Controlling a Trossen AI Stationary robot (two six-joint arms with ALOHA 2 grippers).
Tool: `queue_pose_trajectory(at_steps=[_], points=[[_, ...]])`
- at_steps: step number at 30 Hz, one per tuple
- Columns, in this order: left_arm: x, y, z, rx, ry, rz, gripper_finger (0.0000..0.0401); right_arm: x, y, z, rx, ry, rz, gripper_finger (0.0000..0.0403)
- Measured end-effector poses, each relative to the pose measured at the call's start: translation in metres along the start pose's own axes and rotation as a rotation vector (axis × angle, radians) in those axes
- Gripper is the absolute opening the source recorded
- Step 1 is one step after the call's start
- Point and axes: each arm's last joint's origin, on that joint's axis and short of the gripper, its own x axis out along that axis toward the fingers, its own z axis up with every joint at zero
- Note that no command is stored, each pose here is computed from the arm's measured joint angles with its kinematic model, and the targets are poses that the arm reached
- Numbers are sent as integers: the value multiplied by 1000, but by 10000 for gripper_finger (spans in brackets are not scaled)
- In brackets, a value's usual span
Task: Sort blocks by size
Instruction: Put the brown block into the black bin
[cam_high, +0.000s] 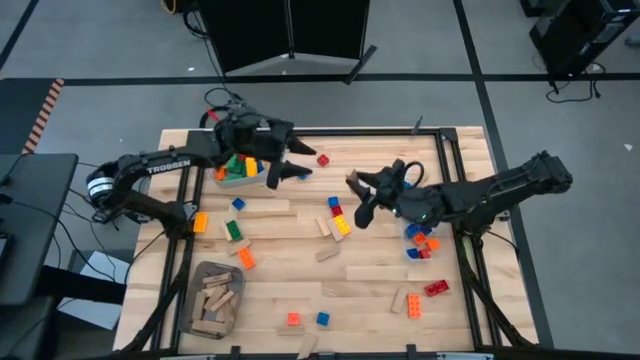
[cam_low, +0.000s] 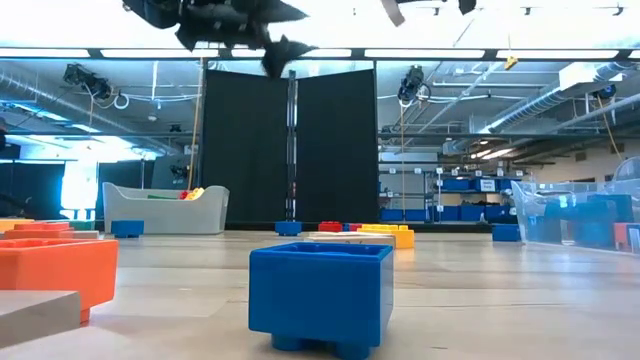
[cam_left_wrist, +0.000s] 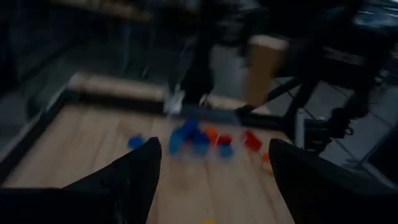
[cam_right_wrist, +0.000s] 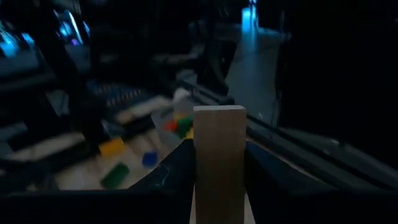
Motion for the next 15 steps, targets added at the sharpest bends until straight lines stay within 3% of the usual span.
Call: queue_pose_trajectory(at_steps=[3, 7, 15], points=[[9, -16, 9, 108, -88, -60, 303, 4, -5, 12, 36, -50, 30, 122], [17, -34, 19, 206, -204, -42, 303, 13, -9, 23, 60, -102, 87, 122], [28, -51, 22, 203, -275, 89, 303, 18, -12, 43, 18, -247, 227, 122]])
